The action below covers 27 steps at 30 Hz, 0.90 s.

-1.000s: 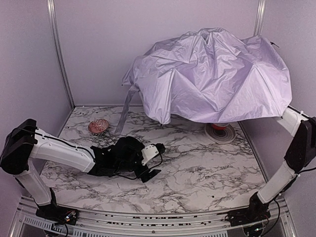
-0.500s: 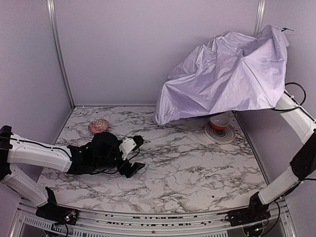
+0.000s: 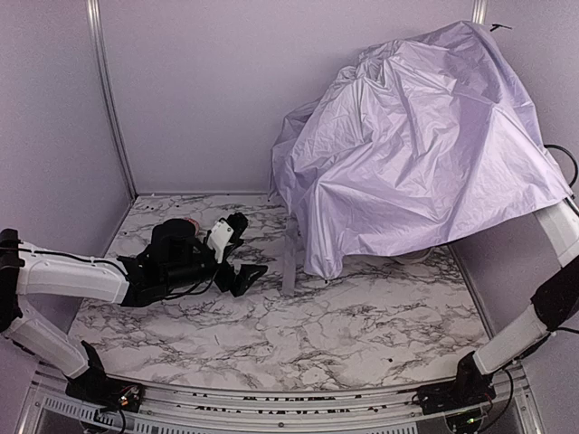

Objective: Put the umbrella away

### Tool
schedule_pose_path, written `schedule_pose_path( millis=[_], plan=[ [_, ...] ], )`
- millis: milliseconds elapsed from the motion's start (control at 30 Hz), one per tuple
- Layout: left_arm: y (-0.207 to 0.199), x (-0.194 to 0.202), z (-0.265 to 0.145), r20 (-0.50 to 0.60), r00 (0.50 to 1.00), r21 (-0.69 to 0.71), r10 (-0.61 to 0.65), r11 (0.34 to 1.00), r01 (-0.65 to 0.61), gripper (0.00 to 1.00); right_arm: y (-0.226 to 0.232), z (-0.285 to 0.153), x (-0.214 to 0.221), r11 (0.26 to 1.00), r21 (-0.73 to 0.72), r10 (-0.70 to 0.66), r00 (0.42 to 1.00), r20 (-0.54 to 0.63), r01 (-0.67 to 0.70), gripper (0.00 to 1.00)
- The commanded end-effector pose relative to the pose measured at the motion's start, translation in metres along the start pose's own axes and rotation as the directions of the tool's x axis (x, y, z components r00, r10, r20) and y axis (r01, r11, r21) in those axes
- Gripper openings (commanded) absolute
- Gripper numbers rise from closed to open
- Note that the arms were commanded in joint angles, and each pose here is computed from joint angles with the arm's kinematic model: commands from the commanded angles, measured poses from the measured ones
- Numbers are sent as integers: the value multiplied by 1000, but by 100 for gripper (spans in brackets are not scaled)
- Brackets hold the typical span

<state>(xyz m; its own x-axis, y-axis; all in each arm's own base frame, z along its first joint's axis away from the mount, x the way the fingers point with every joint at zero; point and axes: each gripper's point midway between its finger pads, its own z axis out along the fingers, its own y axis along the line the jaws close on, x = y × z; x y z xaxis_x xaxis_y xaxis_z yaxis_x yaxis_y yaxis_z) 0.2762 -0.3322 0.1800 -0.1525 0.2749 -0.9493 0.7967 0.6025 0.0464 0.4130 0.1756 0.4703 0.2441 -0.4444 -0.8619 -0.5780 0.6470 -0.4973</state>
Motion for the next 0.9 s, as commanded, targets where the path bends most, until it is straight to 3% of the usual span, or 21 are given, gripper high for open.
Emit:
schedule_pose_path(
  millis=[0, 200, 400, 633, 867],
  plan=[
    [-34, -26, 8, 79, 997, 139, 15, 990, -26, 97, 7, -11, -41, 997, -69, -17, 991, 135, 27, 0],
    [-31, -65, -13, 184, 980, 91, 76, 991, -94, 86, 22, -12, -34, 988, -139, -48, 991, 127, 65, 0],
    [-32, -23, 15, 73, 992, 96, 100, 990, -107, 86, 26, -14, -42, 985, -167, -25, 987, 156, 51, 0],
    [-48, -19, 53, 108, 991, 149, 82, 984, -97, 86, 26, -18, -50, 985, -166, -17, 983, 182, 48, 0],
    [-70, -18, 61, 141, 990, 272, 25, 960, -63, 68, 24, -14, -42, 987, -158, -14, 988, 153, 39, 0]
  ],
)
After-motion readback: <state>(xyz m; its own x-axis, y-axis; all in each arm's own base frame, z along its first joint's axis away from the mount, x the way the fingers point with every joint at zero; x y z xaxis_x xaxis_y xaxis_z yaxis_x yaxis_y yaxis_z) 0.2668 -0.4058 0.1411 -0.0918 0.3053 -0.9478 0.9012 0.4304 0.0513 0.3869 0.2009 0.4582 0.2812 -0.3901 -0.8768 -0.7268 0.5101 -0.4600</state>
